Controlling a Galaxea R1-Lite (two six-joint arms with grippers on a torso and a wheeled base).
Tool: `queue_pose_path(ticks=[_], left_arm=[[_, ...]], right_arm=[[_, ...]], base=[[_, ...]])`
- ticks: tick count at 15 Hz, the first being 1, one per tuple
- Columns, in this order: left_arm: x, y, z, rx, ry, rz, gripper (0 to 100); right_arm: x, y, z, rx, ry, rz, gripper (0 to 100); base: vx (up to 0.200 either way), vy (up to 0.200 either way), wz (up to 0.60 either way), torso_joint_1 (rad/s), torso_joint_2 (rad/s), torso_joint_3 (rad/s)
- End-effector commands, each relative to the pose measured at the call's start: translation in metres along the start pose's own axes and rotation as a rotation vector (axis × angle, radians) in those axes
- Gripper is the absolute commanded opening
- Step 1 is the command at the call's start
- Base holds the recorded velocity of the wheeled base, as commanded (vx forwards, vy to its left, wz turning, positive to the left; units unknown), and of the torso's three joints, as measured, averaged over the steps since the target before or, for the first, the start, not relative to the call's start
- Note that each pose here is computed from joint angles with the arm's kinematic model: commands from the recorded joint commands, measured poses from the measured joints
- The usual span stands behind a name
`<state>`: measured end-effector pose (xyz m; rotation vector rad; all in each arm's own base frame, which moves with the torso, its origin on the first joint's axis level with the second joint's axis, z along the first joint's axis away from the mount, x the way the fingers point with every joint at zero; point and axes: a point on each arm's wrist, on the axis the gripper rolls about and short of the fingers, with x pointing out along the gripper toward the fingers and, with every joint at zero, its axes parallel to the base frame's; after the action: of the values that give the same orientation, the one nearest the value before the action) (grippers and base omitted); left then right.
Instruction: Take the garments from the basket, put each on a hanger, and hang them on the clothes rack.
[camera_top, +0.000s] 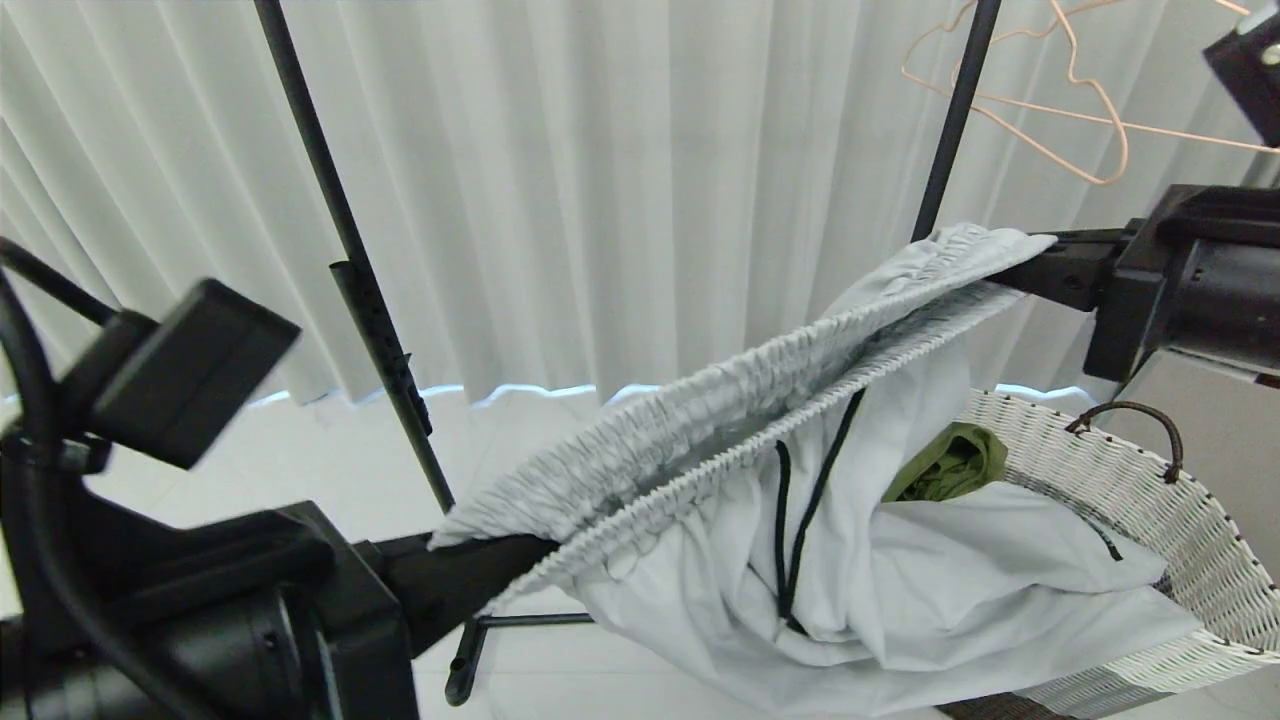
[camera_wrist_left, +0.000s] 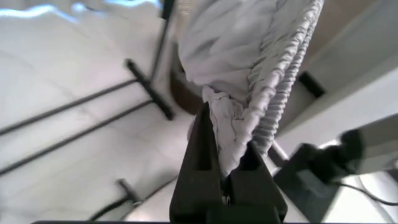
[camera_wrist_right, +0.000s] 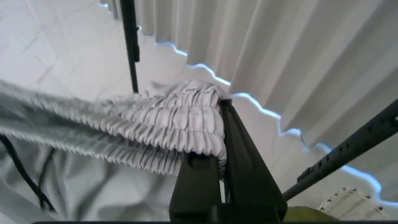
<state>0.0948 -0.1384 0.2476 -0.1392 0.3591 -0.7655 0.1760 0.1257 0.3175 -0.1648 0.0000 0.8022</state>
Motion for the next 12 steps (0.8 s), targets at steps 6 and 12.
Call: queue_pose_path(ticks=[6,12], left_arm=[[-0.009,0.014,0.051,0.11,-0.053,0.155,0],[0.022,0.022,0.079,0.258,-0.071,0.355,0]], right_arm=[[0.003,-0.003,-0.001,0.056,0.02,-0.09,0],[-0.023,-0.004,0.014,0.056,0.025,-0.111,0]], base=[[0.0,0.0,0.0,0.0,0.0,0.0],[0.0,0.0,0.0,0.0,0.0,0.0]])
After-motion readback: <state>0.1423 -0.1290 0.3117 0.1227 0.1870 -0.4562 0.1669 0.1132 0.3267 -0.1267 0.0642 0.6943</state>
